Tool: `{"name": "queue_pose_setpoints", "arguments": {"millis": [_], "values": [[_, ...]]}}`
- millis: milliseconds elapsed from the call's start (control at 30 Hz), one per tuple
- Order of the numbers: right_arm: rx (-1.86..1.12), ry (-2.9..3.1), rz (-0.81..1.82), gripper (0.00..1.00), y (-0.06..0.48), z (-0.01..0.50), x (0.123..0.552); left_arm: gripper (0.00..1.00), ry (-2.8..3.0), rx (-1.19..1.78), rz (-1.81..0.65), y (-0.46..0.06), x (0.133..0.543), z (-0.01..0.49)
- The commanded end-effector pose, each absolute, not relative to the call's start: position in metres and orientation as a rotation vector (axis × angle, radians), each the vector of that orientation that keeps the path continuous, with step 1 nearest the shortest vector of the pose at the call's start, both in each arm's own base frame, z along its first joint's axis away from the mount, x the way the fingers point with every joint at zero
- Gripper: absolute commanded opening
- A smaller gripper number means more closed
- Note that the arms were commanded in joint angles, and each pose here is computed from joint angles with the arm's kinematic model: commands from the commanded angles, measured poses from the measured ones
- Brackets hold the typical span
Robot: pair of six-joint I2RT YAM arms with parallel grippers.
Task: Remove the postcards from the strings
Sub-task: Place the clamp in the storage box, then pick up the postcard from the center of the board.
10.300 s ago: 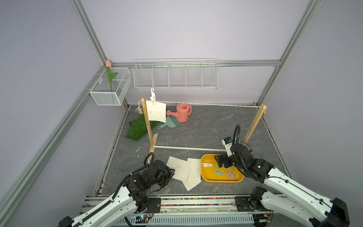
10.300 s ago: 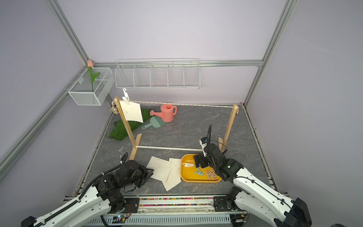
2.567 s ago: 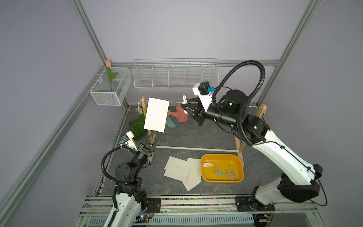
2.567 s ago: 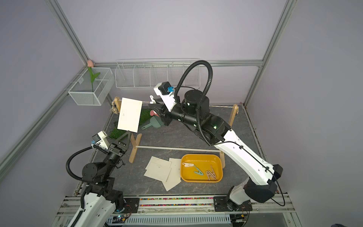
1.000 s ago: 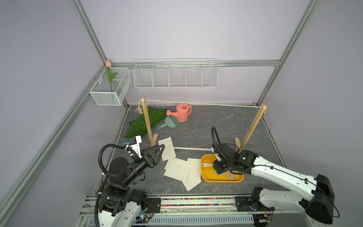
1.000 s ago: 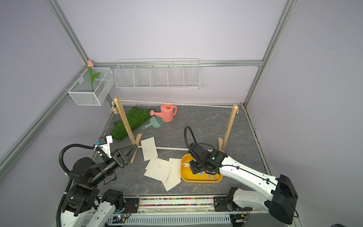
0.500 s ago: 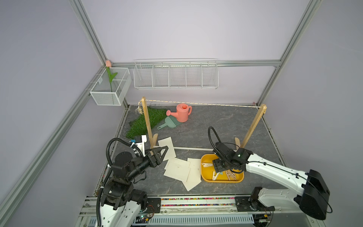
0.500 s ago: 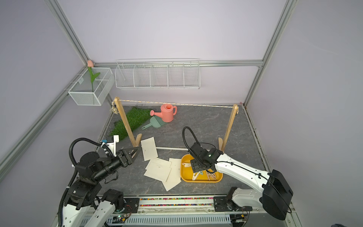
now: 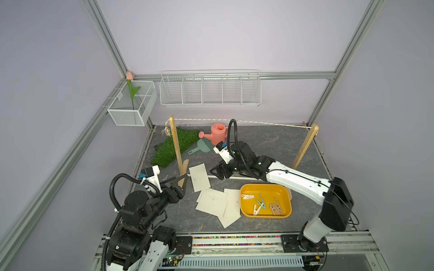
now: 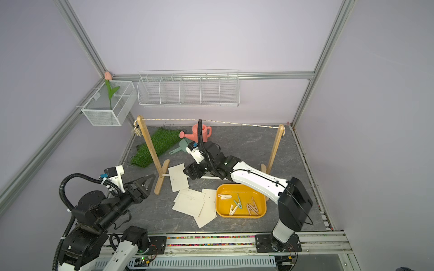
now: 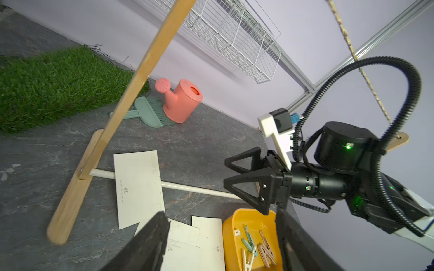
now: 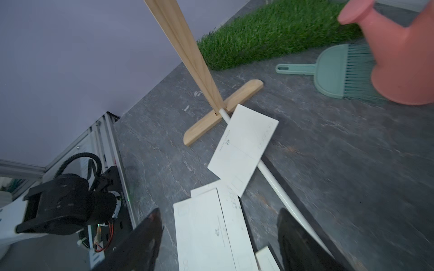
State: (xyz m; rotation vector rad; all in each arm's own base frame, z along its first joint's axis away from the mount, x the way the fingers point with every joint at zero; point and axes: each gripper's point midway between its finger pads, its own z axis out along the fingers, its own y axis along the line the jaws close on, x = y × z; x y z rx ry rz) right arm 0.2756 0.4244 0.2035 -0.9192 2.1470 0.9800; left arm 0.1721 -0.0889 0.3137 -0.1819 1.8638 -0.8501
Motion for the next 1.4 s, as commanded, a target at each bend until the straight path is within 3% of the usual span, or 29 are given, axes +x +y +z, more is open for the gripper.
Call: {"name": "queue_pose_setpoints", "arguments": {"millis": [0, 133, 333, 1033, 1233, 1367], "values": [[-0.876, 2.025, 1.252, 0.76, 0.455, 0.216, 0.295, 0.74, 1.904, -0.224, -0.796, -0.080, 0.170, 0.302], [-0.755, 2.084, 1.257, 0.76, 0.465, 0.186, 0.332, 0.74, 1.915, -0.232, -0.795, -0.081, 0.172, 0.297], [-0.757, 2.151, 1.286, 0.75, 0.484, 0.152, 0.350, 0.74, 1.929, -0.219, -0.808, -0.087, 0.180, 0.295], [-0.742, 2.326, 1.252, 0.71, 0.490, 0.063, 0.349, 0.74, 1.944, -0.213, -0.819, -0.093, 0.191, 0.291], [-0.764, 2.352, 1.271, 0.65, 0.496, 0.049, 0.340, 0.74, 1.938, -0.211, -0.824, -0.093, 0.191, 0.292], [-0.783, 2.338, 1.283, 0.52, 0.500, 0.049, 0.335, 0.74, 1.941, -0.208, -0.828, -0.094, 0.190, 0.292]]}}
